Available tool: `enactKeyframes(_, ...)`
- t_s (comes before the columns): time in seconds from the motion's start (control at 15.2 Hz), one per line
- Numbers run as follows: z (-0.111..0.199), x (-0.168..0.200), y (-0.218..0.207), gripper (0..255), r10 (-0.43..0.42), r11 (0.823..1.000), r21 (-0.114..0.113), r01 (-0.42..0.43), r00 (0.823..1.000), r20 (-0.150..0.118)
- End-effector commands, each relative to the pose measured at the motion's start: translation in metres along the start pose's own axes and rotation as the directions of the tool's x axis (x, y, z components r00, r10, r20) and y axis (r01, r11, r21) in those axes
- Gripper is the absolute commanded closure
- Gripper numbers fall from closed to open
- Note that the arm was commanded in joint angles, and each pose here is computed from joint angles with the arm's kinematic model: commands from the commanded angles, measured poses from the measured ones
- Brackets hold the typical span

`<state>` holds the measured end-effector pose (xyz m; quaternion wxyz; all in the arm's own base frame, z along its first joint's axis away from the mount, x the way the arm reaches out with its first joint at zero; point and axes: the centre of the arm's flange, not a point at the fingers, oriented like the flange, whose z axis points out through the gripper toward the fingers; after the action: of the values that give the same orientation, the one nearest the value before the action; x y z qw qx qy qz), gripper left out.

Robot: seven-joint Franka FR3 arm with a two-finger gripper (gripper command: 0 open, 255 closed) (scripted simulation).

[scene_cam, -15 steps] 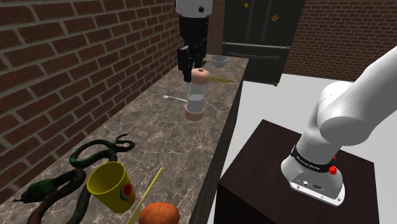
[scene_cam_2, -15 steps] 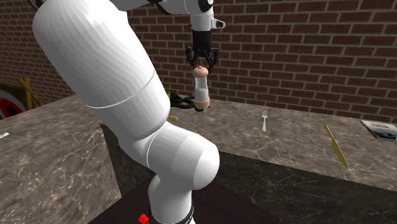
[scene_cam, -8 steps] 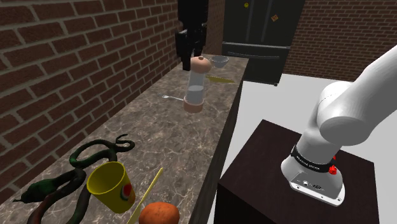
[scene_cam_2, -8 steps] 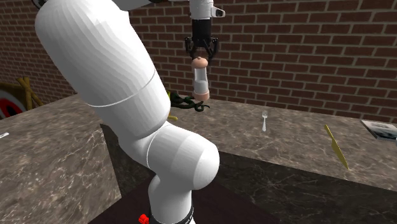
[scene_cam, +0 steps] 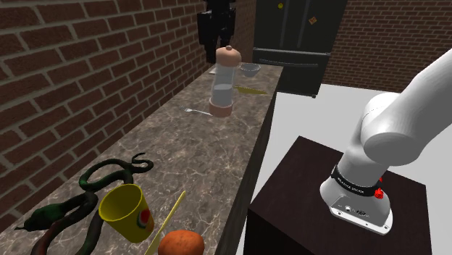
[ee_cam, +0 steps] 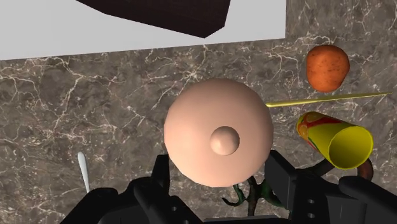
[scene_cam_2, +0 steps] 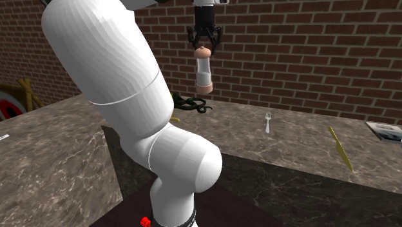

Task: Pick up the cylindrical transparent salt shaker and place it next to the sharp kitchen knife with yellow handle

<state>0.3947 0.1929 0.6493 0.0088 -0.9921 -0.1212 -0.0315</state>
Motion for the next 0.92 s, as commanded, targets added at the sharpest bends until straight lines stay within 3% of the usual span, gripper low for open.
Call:
enactKeyframes(0.0, -0.008, 0.001, 0.000, 255, 0.000, 1.000, 0.000, 0.000, 1.000, 0.000)
enactKeyframes(0.86, 0.044, 0.047, 0.157, 255, 0.000, 1.000, 0.000, 0.000, 1.000, 0.000)
